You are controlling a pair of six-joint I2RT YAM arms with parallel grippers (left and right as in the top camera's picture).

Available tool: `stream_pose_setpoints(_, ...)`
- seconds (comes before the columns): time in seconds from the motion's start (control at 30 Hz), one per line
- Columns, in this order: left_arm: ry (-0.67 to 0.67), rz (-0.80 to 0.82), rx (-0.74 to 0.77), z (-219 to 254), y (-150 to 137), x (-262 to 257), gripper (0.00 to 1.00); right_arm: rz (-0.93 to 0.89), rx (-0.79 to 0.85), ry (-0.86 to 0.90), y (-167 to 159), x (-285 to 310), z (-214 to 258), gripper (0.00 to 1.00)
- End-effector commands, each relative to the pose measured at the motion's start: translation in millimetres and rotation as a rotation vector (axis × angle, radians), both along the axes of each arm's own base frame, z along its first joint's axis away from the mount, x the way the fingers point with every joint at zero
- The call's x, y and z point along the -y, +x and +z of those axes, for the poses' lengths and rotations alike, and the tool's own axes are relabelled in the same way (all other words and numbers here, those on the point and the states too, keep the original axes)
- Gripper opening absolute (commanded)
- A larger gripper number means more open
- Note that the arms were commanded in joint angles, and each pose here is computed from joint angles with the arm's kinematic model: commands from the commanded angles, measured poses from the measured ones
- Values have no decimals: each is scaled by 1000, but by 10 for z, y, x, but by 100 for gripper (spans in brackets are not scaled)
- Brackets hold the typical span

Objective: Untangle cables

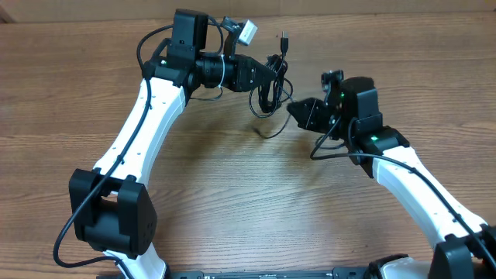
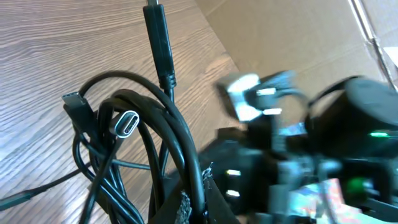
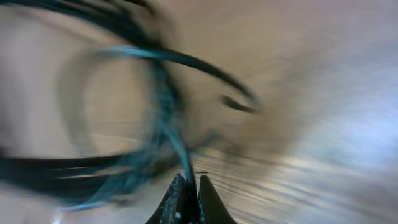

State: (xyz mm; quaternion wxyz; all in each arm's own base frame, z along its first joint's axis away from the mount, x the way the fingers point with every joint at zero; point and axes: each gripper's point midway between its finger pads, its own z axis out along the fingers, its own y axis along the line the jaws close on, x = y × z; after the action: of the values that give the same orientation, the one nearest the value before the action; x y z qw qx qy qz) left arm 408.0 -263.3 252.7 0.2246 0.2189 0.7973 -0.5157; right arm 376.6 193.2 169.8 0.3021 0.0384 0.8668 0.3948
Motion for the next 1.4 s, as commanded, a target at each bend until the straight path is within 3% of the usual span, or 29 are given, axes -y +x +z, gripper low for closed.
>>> stream_pose_setpoints(0.0, 0, 7, 27, 99, 11, -3, 4, 194, 145, 143, -182, -258, 562, 4)
stream_pose_setpoints(0.3, 12, -36, 70, 74, -52, 26, 4, 228, 156, 164, -233, -294, 622, 4)
stream_pose_setpoints(0.8, -214, -264, 48, 432, -454, 137, 4, 31, 129, 39, 13, -40, 394, 4)
stream_pose_setpoints(1.03, -233, -291, 40, 464, -512, 167, 4, 15, 139, 32, 42, -20, 402, 4)
stream_pose_setpoints(1.37, -230, -333, 77, 455, -607, 292, 4, 15, 162, 38, 65, -27, 450, 12)
